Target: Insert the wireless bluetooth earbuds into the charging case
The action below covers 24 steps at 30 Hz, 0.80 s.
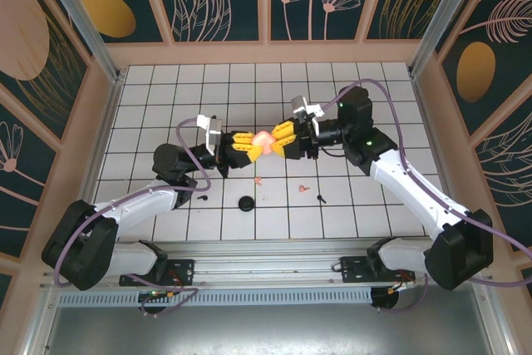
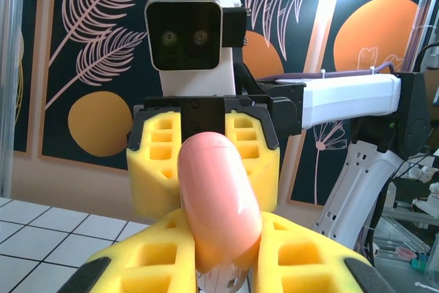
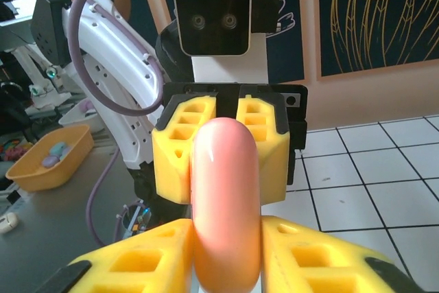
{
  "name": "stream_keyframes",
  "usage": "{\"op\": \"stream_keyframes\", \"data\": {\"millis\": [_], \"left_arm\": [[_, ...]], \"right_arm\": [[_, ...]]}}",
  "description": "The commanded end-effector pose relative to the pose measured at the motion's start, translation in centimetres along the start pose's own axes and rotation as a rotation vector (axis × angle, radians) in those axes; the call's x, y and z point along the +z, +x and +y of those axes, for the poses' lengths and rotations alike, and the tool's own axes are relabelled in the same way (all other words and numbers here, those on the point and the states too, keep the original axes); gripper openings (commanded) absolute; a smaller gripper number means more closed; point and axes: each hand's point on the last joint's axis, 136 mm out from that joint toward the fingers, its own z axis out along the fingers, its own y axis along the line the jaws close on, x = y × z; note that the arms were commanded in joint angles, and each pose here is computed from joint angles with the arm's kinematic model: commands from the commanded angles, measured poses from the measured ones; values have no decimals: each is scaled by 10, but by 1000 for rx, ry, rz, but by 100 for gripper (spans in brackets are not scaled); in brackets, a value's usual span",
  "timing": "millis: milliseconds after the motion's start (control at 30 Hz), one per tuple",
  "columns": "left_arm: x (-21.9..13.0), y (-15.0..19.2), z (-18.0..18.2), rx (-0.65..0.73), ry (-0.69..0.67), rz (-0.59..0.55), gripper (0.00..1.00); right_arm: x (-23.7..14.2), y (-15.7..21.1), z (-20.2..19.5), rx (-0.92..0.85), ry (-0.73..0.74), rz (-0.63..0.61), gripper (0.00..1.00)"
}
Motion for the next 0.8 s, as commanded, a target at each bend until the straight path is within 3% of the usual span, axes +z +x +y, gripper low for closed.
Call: {"op": "stream_keyframes", "data": {"millis": [0, 200, 267, 400, 600, 767], "left_arm": [[4, -22, -12, 57, 39, -46, 16], [5, -19, -5, 52, 7, -17, 22], [6, -17, -1, 68, -26, 19, 34], [3, -9, 8, 142, -114, 131, 48], [-16, 8, 20, 308, -258, 325, 53], [-30, 33, 27, 403, -276, 463, 54]], "right_arm": [[2, -11, 9, -34, -56, 0, 23], [1, -7, 7, -24, -31, 17, 18], [0, -7, 7, -31, -8, 19, 18], [-4, -3, -5, -24, 94, 53, 18], [-12, 15, -28, -3, 246, 165, 18], [-17, 24, -43, -26, 324, 258, 18]]}}
